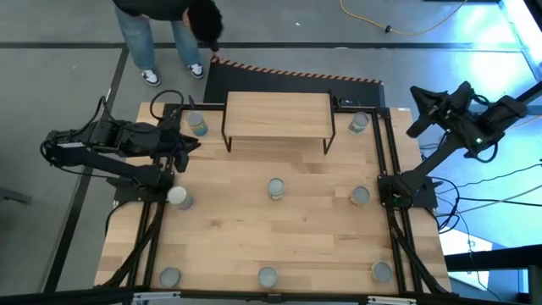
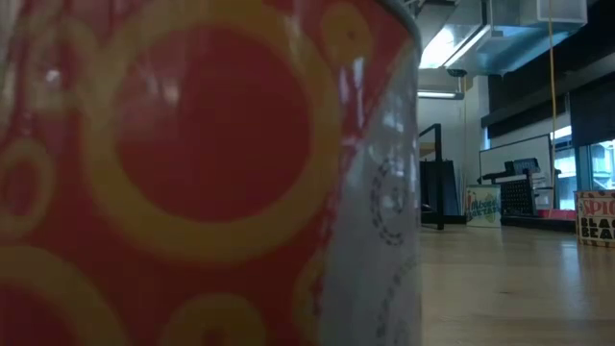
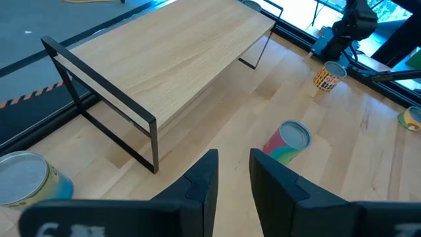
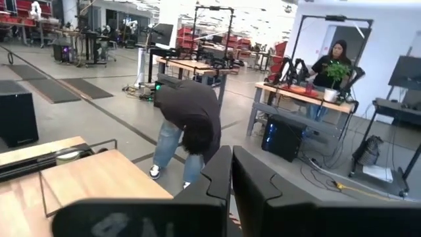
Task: Pick and place cans onto a shelf
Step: Put the canned chicken soup on the shelf
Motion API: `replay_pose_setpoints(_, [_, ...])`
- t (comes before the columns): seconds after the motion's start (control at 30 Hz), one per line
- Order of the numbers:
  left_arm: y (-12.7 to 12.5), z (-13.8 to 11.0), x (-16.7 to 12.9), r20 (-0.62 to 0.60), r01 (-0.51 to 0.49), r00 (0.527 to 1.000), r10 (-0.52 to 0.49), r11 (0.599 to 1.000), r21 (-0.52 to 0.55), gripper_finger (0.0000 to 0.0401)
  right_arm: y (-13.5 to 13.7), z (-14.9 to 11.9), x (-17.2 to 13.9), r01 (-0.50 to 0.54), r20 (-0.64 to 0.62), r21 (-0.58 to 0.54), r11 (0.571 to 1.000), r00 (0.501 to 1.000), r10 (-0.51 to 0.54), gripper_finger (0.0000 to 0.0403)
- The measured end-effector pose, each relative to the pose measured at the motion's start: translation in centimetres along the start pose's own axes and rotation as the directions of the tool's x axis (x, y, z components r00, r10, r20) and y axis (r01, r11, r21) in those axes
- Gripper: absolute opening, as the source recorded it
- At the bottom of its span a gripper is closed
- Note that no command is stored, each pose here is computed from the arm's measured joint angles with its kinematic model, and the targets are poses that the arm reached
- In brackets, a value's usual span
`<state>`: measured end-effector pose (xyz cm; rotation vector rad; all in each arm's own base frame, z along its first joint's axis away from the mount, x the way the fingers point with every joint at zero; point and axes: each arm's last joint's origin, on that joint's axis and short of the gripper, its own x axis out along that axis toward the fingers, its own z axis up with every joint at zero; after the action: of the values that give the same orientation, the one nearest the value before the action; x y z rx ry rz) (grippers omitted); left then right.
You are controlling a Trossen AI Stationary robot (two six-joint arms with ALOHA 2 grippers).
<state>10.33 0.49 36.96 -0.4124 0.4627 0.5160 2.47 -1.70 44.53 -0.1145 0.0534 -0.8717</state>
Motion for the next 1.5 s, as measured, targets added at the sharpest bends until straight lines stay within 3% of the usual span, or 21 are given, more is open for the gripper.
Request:
replay_pose_setpoints(0.13, [0.0, 0.0, 0.0, 0.000, 0.000, 1.000, 0.000, 1.000, 0.000, 0.0080, 1.3, 0.4, 0.0, -0.001, 0.001, 0.013, 1.000, 1.000, 0.001, 0.0017])
replay_pose_setpoints(0.4, [0.0, 0.0, 0.0, 0.000, 0.000, 1.000, 0.000, 1.000, 0.000, 0.0080, 1.5, 0.4, 0.0, -0.010, 0.013, 0.034, 0.999, 1.000, 0.010, 0.0017])
replay_pose_setpoints(0.5, [0.0, 0.0, 0.0, 0.000, 0.000, 1.000, 0.000, 1.000, 0.000, 0.0080, 2.3, 0.3, 0.0, -0.112, 0.135, 0.032, 0.993, 0.985, 0.107, 0.0017])
replay_pose_setpoints(0.57, [0.0, 0.0, 0.0, 0.000, 0.000, 1.000, 0.000, 1.000, 0.000, 0.0080, 3.2, 0.1, -0.1, -0.228, 0.239, 0.005, 0.974, 0.946, 0.220, 0.0017])
replay_pose_setpoints(0.67, [0.0, 0.0, 0.0, 0.000, 0.000, 1.000, 0.000, 1.000, 0.000, 0.0080, 4.4, -0.5, -0.3, -0.451, 0.337, -0.027, 0.892, 0.836, 0.433, 0.0017])
replay_pose_setpoints(0.73, [0.0, 0.0, 0.0, 0.000, 0.000, 1.000, 0.000, 1.000, 0.000, 0.0080, 5.2, -1.4, -0.6, -0.626, 0.352, -0.084, 0.775, 0.709, 0.611, 0.0017])
replay_pose_setpoints(0.8, [0.0, 0.0, 0.0, 0.000, 0.000, 1.000, 0.000, 1.000, 0.000, 0.0080, 5.7, -2.0, -0.7, -0.743, 0.338, -0.096, 0.662, 0.602, 0.724, 0.0017])
replay_pose_setpoints(0.93, [0.0, 0.0, 0.0, 0.000, 0.000, 1.000, 0.000, 1.000, 0.000, 0.0080, 5.8, -2.4, -0.7, -0.833, 0.319, -0.022, 0.553, 0.519, 0.793, 0.0017])
replay_pose_setpoints(1.03, [0.0, 0.0, 0.0, 0.000, 0.000, 1.000, 0.000, 1.000, 0.000, 0.0080, 5.8, -3.4, -0.7, -0.887, 0.239, -0.004, 0.461, 0.447, 0.862, 0.0017])
replay_pose_setpoints(1.1, [0.0, 0.0, 0.0, 0.000, 0.000, 1.000, 0.000, 1.000, 0.000, 0.0080, 5.9, -4.1, -0.6, -0.906, 0.172, 0.044, 0.422, 0.423, 0.890, 0.0017])
replay_pose_setpoints(1.17, [0.0, 0.0, 0.0, 0.000, 0.000, 1.000, 0.000, 1.000, 0.000, 0.0080, 5.7, -4.4, -0.5, -0.900, 0.141, 0.074, 0.430, 0.436, 0.889, 0.0017])
replay_pose_setpoints(1.4, [0.0, 0.0, 0.0, 0.000, 0.000, 1.000, 0.000, 1.000, 0.000, 0.0080, 5.4, -4.4, 0.2, -0.839, 0.139, 0.005, 0.544, 0.539, 0.830, 0.0017])
replay_pose_setpoints(1.5, [0.0, 0.0, 0.0, 0.000, 0.000, 1.000, 0.000, 1.000, 0.000, 0.0080, 5.3, -4.4, 0.3, -0.835, 0.136, 0.062, 0.548, 0.550, 0.824, 0.0017])
